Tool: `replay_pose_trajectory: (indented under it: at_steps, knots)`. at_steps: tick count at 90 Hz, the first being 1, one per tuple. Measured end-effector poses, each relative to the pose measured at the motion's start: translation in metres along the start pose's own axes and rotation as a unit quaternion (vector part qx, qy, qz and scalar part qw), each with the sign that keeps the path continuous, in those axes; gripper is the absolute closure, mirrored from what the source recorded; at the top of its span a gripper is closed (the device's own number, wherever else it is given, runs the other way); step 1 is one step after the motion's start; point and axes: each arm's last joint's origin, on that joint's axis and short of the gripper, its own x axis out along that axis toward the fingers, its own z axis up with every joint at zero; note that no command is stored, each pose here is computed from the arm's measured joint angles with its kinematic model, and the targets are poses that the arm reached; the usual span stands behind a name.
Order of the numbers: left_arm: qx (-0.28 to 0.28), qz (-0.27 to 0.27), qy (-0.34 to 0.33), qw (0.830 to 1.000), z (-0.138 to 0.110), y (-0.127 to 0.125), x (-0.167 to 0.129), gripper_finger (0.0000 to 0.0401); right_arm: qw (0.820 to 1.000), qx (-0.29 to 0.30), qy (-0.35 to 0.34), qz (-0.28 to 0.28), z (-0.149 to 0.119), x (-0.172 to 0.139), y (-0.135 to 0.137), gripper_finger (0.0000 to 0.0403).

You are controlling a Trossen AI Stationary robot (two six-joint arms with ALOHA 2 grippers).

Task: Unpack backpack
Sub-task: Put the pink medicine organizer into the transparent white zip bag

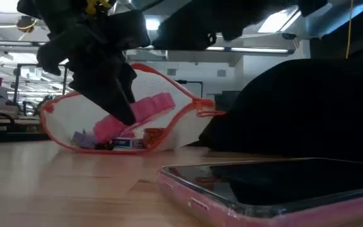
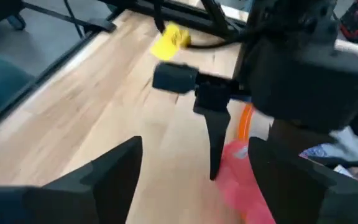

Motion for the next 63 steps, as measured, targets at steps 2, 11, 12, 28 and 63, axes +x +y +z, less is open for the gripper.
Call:
replay_pose_trajectory:
  at_steps: [2, 11, 12, 28, 63]
  knots:
    - [0.0, 0.0, 0.0, 1.0, 0.0, 0.0, 0.0, 0.0222, 1.0, 0.0, 0.001, -0.001, -0.002, 0.002, 0.0, 0.0131]
    - [0.004, 0.002, 0.003, 1.0, -0.001, 0.0, 0.0, 0.0222, 1.0, -0.001, 0.004, -0.01, -0.01, 0.011, 0.002, 0.0145]
    - [0.005, 0.002, 0.004, 1.0, -0.001, 0.0, 0.0, 0.0222, 1.0, -0.001, 0.004, -0.01, -0.01, 0.012, 0.002, 0.0147]
    - [0.004, 0.042, 0.013, 0.999, -0.004, 0.004, 0.0, 0.0219, 1.0, 0.001, 0.006, -0.017, -0.022, 0.026, -0.002, 0.0177]
    - [-0.016, 0.116, 0.01, 0.993, -0.002, 0.021, 0.003, 0.0156, 0.996, 0.037, 0.039, -0.077, -0.039, 0.036, -0.015, 0.0205]
